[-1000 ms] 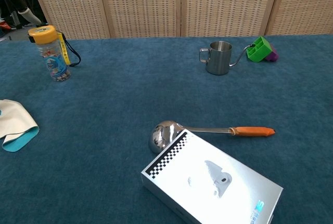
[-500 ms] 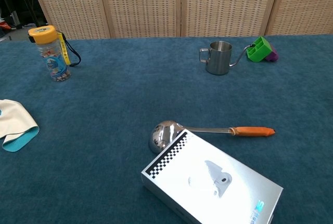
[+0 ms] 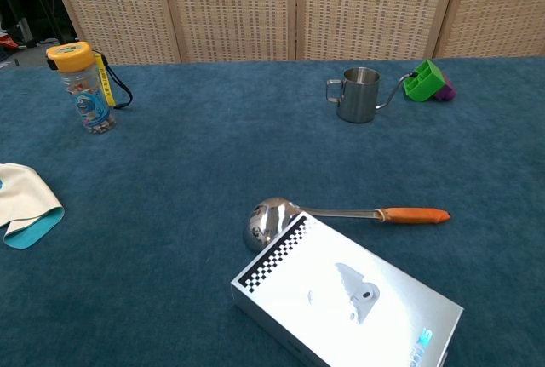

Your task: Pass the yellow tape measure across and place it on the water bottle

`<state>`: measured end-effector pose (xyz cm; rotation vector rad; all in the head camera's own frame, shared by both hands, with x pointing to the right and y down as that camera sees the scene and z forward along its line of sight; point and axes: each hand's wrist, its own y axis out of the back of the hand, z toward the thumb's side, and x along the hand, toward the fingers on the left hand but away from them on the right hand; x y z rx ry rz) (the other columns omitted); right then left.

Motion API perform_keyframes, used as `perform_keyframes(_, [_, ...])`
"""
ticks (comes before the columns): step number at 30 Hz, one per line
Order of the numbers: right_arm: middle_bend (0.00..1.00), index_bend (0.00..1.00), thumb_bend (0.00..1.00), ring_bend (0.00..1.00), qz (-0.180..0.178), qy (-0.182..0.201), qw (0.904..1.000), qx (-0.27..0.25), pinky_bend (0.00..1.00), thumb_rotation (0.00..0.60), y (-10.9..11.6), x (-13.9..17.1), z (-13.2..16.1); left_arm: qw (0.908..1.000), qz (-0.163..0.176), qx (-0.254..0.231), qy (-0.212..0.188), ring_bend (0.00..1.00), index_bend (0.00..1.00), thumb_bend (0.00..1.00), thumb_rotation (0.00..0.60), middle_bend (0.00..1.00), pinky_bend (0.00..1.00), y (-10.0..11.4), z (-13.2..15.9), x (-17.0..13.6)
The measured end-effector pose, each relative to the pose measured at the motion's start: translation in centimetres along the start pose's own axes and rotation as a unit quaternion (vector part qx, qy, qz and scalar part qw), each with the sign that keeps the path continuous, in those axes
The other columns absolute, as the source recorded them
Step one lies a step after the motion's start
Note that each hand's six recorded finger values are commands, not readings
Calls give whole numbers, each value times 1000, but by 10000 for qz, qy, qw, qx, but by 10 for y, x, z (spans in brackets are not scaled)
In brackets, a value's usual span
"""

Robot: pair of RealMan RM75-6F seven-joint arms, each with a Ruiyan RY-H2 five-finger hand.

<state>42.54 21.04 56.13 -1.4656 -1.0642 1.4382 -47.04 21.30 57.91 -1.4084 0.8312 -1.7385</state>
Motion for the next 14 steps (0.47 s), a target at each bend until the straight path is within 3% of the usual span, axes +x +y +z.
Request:
perform_keyframes(5, [0,0,28,0,120,-156,9993,310,0,600,-4,-2,-1,9997,6,-229,93,0,0,0,600,0,0,-5,-3,-10])
perform_keyframes(14, [0,0,28,0,222,-63,9994,254,0,600,-10,-2,7,9996,96,-259,53,0,0,0,600,0,0,-1,-1,-13])
